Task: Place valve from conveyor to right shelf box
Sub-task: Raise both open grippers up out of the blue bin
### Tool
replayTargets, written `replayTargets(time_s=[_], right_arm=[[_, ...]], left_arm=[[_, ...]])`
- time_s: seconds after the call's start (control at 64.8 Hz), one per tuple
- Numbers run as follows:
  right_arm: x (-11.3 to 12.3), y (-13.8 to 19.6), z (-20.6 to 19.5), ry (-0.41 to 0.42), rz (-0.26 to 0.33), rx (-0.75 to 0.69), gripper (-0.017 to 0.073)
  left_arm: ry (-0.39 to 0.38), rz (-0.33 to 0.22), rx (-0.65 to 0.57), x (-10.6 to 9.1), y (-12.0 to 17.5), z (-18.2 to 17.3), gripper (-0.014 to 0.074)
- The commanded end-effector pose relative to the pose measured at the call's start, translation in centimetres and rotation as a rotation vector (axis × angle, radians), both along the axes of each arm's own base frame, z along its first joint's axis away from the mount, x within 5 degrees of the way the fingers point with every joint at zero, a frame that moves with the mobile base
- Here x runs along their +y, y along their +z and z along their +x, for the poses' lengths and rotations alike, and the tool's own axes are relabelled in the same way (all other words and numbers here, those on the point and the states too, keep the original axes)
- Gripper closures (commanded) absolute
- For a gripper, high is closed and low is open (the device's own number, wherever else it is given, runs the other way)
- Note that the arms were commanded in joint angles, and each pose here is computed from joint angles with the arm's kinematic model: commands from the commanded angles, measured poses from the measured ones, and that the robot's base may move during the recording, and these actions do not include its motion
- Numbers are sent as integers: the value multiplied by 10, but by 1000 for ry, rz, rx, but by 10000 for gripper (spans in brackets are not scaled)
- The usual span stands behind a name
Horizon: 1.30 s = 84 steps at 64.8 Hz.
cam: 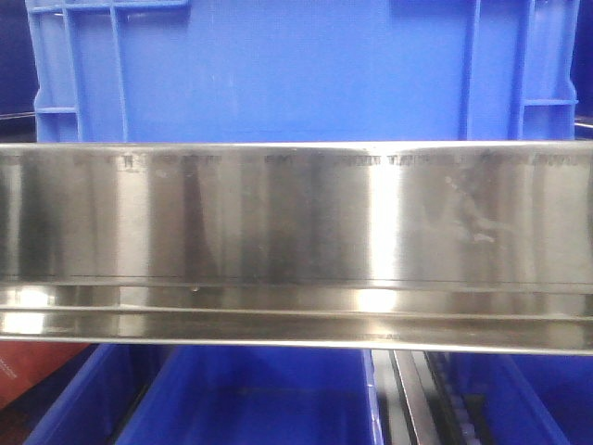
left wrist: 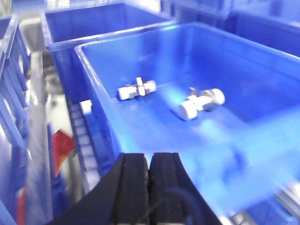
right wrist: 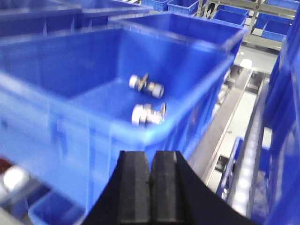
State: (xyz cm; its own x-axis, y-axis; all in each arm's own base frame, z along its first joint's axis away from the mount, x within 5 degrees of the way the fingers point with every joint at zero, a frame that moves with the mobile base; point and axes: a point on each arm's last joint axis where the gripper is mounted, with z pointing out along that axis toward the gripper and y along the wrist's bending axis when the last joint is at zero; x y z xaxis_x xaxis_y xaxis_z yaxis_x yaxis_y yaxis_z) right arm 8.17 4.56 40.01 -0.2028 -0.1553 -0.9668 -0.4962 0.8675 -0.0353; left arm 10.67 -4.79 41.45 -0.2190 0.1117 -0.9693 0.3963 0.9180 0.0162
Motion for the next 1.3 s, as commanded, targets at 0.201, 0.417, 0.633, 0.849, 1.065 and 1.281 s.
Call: replayTargets(time_s=[0.201,0.417,0.633,0.849,1.065,1.281], right_arm=[[-11,-52,-19,-9,30,-65,712],[-11,-85,-18,-11,40,-78,712],[-10,-87,-17,-11,50,-92,712],[-10,-86,-17,-11,52,-96,712],[-10,-86,-17,-11,52,-96,712],[-10,-86,-17,-11,52,-96,712]], left_arm=[[-31,-78,-94,17,-77,-39,705],[-44,-112,-161,20,-109,-48,705],[-43,-112,-157,21,-112,-49,705],[-44,-114,-160,21,-111,-49,705],[-44,-115,-162,21,-111,-49,705],[-44,-115,-162,21,-111,-49,705]])
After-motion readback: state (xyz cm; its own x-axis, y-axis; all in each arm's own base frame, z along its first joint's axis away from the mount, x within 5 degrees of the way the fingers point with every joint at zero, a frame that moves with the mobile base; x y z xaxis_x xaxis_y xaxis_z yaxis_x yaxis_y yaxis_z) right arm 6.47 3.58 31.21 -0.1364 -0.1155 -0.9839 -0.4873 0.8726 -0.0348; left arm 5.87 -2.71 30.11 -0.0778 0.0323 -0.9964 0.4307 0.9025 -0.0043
